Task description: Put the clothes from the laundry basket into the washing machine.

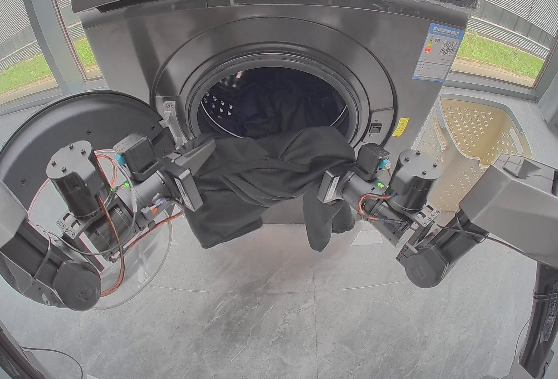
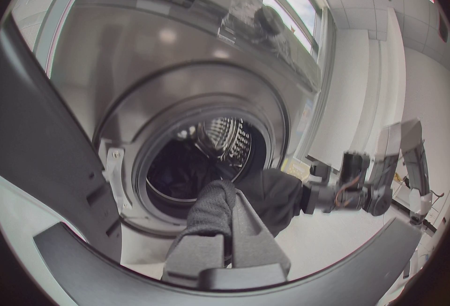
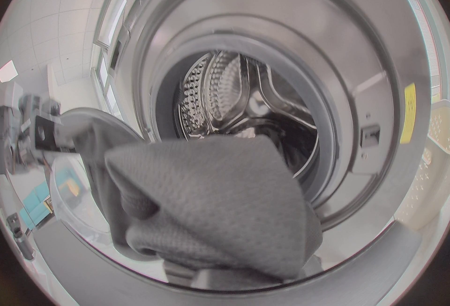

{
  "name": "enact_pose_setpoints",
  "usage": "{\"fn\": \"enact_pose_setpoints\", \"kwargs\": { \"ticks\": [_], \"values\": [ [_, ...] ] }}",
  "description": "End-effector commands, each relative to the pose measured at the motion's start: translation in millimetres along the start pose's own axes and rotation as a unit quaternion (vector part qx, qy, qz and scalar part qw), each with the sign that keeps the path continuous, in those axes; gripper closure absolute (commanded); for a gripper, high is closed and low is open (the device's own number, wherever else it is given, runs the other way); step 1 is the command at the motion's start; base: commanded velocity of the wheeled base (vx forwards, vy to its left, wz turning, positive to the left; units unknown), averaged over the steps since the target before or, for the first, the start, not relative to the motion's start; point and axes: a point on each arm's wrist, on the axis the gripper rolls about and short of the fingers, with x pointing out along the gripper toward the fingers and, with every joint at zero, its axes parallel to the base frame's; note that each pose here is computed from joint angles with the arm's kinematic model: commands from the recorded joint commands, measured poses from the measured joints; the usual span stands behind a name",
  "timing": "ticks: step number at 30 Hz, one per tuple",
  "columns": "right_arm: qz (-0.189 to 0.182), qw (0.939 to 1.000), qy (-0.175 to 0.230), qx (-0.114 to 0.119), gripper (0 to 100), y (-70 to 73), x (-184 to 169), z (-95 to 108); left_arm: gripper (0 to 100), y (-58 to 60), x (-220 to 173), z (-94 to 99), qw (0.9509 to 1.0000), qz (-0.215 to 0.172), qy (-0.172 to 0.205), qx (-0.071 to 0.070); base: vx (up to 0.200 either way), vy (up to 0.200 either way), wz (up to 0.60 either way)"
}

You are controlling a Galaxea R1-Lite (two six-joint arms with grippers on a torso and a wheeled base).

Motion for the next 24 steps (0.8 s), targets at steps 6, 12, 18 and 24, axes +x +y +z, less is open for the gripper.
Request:
{"fn": "enact_pose_setpoints", "kwargs": {
  "ticks": [6, 12, 18, 24],
  "values": [
    [0.021, 0.9978, -0.063, 0.009, 100, 18.4, 8.3, 38.4, 100, 6.8, 3.9, -60.7, 0.9962, 0.002, 0.086, -0.013, 0.000, 0.000, 0.00],
    [0.029, 0.9964, -0.079, 0.011, 100, 25.3, 13.4, 46.3, 100, 8.1, 6.5, -65.1, 0.9965, 0.002, 0.082, -0.012, 0.000, 0.000, 0.00],
    [0.029, 0.9967, -0.075, 0.012, 100, 25.7, 13.9, 43.5, 0, 8.0, 6.2, -65.5, 0.9964, 0.002, 0.084, -0.012, 0.000, 0.000, 0.00],
    [0.031, 0.9963, -0.079, 0.009, 100, 24.7, 15.4, 44.6, 0, 6.5, 2.7, -73.6, 0.9945, 0.003, 0.103, -0.015, 0.000, 0.000, 0.00]
  ]
}}
